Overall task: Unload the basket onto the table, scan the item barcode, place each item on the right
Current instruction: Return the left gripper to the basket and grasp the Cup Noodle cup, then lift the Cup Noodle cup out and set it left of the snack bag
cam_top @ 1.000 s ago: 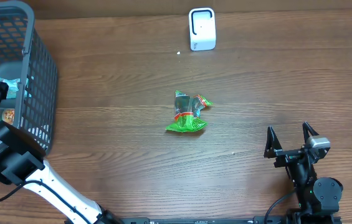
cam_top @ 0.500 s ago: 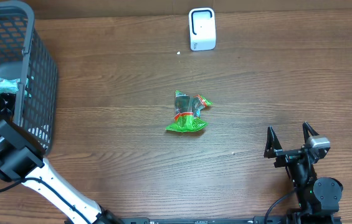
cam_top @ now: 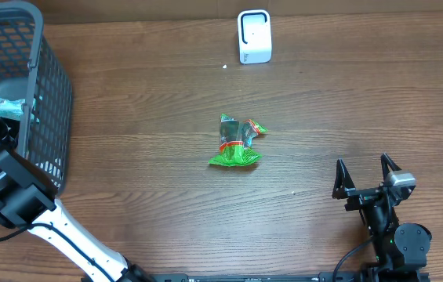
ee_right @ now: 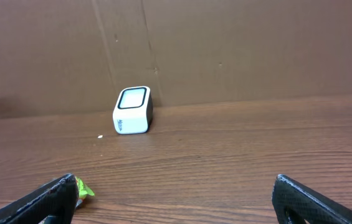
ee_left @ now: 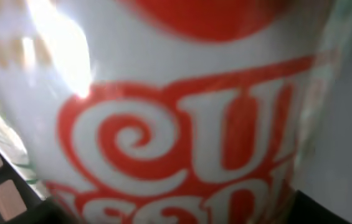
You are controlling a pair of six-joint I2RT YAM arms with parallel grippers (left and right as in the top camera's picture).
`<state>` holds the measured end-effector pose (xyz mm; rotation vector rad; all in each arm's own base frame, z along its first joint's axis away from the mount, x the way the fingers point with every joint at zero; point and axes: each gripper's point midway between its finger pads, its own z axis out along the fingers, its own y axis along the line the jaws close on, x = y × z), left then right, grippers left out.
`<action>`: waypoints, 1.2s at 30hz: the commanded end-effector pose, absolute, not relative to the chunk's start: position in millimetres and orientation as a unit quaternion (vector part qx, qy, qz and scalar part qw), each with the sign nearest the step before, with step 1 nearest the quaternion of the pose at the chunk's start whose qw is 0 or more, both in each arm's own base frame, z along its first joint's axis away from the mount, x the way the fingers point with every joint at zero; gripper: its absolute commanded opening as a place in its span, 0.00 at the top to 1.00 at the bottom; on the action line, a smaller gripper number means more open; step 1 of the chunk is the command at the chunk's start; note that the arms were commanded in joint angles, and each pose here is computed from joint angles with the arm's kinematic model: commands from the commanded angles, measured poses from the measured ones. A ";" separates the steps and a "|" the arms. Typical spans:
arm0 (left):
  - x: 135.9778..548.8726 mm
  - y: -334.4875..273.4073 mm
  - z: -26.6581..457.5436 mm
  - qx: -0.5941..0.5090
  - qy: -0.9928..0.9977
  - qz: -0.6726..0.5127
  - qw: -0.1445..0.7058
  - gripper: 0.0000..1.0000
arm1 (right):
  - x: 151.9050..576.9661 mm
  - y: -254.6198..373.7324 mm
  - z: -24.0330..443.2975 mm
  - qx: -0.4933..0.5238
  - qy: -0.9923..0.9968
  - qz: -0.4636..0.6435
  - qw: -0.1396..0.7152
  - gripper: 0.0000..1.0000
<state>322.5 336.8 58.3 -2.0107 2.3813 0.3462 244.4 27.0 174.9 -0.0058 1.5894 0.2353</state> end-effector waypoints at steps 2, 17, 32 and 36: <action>322.7 339.9 67.7 -0.631 0.767 0.119 0.006 0.39 | 244.4 27.8 172.6 -0.002 0.711 0.108 0.694 0.00; 360.8 323.7 133.3 -0.576 0.809 0.097 0.064 0.45 | 244.4 27.8 172.6 -0.002 0.711 0.108 0.694 0.00; 408.8 261.1 277.9 -0.467 0.848 0.062 0.241 0.45 | 244.4 27.8 172.6 -0.002 0.711 0.108 0.694 0.00; 403.5 236.5 325.1 -0.446 0.844 0.048 0.295 0.44 | 244.4 27.8 172.6 -0.002 0.711 0.108 0.694 0.00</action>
